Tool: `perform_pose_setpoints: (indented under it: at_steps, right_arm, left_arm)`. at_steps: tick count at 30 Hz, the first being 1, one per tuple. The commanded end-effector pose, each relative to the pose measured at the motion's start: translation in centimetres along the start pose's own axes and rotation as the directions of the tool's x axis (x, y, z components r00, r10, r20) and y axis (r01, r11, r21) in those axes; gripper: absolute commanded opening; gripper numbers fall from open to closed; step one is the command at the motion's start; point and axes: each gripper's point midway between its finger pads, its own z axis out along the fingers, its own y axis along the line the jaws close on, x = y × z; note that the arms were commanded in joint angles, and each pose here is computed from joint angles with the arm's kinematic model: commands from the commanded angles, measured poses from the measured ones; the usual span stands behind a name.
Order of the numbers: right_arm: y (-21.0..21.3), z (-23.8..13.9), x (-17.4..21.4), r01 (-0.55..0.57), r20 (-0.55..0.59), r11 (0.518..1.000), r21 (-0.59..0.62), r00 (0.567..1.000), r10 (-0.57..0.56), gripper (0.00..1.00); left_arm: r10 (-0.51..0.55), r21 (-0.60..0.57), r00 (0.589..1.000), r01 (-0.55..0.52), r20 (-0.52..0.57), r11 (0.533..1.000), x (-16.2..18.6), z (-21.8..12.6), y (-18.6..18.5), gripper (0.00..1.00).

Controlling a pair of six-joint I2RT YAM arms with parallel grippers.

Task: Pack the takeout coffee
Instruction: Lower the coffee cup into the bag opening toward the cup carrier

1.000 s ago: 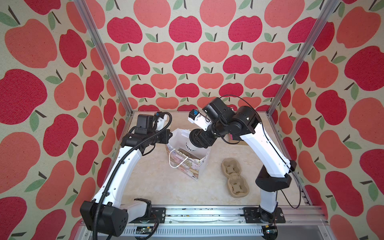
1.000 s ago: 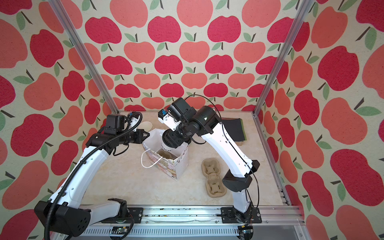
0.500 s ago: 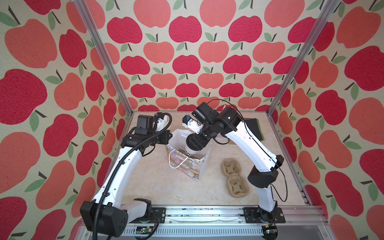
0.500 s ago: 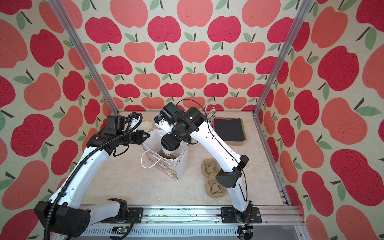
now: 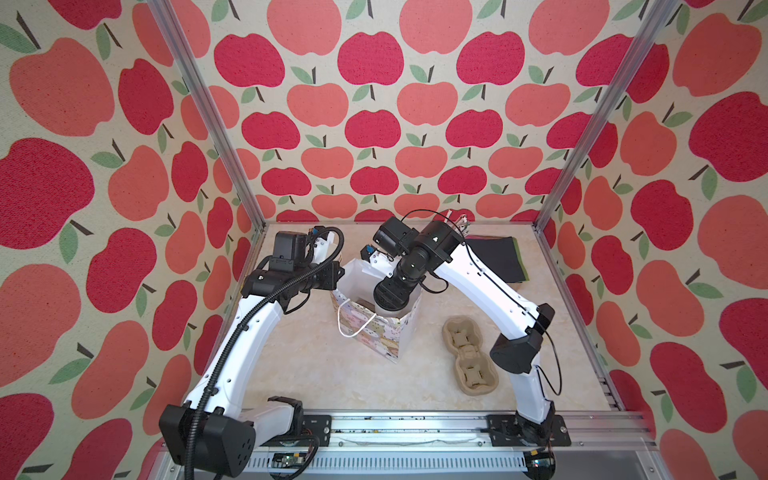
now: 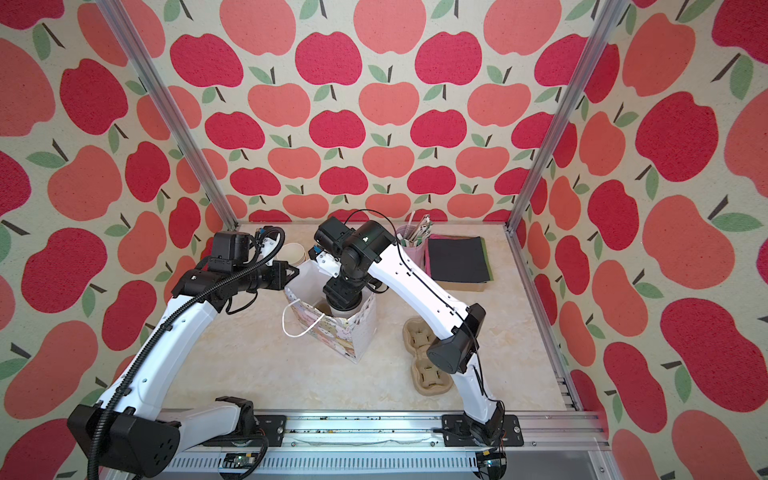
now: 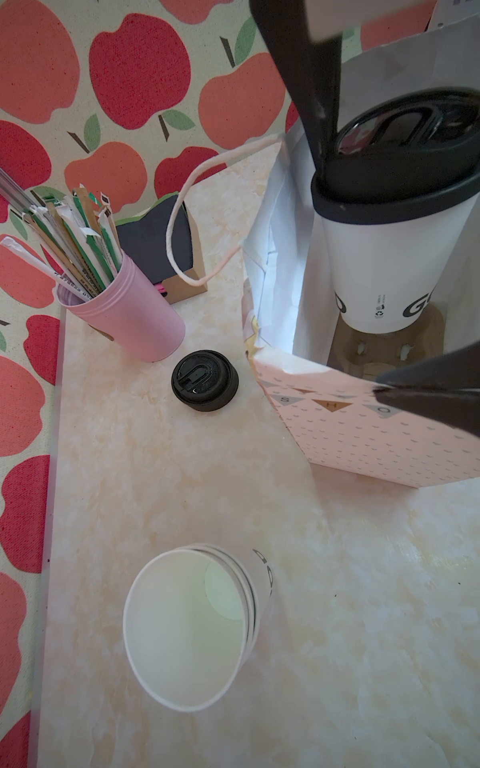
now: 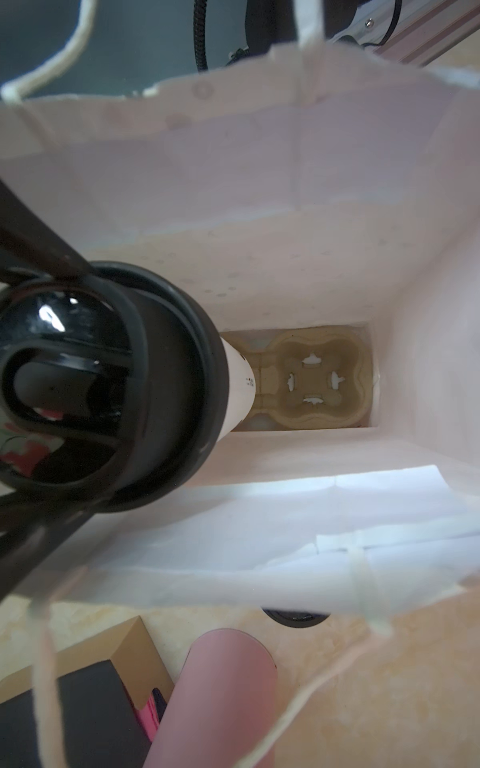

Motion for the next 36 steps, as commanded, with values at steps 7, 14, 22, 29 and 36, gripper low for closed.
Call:
perform_pose_setpoints:
  at_steps: [7,14,22,29,36]
  right_arm:
    - [0.5,2.6,0.0,0.023,-0.050,0.999,-0.028,0.998,-0.024,0.65]
    - [0.3,3.4,0.7,0.029,-0.080,0.999,-0.021,0.996,-0.030,0.65]
    - [0.2,4.1,1.4,0.035,-0.105,0.999,-0.020,0.994,-0.037,0.65]
    - [0.2,4.6,1.7,0.036,-0.122,0.999,-0.023,0.992,-0.038,0.65]
    - [0.2,5.2,2.1,0.036,-0.133,0.999,-0.026,0.990,-0.039,0.65]
  left_arm:
    - [0.019,-0.001,1.000,-0.019,0.011,1.000,0.3,-0.2,-0.1,0.00]
    - [0.023,-0.002,1.000,-0.023,0.013,1.000,0.3,-0.2,0.0,0.00]
    - [0.024,-0.003,1.000,-0.024,0.016,1.000,0.4,-0.3,0.1,0.00]
    - [0.021,-0.006,1.000,-0.021,0.018,1.000,0.5,-0.3,0.2,0.00]
    - [0.018,-0.007,1.000,-0.018,0.016,1.000,0.5,-0.2,0.4,0.00]
